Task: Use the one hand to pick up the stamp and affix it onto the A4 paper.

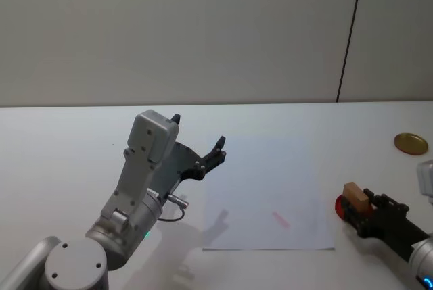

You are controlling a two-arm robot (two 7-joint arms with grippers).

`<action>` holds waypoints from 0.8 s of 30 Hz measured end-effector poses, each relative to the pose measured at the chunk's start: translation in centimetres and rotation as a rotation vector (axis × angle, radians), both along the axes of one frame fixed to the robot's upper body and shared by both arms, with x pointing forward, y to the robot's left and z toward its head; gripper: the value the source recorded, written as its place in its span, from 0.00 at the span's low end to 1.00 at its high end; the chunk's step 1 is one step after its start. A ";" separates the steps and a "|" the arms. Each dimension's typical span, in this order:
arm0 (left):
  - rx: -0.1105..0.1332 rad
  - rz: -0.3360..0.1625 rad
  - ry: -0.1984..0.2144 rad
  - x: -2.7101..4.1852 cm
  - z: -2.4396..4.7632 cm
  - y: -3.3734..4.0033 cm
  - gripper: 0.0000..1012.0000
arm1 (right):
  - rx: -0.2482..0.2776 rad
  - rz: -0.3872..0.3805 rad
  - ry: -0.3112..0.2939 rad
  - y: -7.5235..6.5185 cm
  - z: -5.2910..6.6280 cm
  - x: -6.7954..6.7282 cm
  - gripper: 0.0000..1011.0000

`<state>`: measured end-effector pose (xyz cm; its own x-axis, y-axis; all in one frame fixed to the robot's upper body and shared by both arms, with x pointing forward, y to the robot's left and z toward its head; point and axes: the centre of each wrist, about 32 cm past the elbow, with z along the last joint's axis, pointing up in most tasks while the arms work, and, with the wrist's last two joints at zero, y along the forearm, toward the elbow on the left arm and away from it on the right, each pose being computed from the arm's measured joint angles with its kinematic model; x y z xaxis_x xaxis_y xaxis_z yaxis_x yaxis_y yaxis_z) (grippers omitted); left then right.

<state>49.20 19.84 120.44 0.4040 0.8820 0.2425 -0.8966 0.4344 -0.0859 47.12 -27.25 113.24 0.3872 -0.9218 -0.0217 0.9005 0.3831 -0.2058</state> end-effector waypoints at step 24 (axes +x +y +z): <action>0.000 0.000 0.000 0.00 0.00 0.00 0.98 | -0.053 0.027 -0.096 1.0 0.4 -0.1 0.22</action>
<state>49.20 19.84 120.44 0.4040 0.8820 0.2425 -0.8967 0.4343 -0.0859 47.06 -26.21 113.62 0.4101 -0.9097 0.0650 0.9064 0.3987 -0.1396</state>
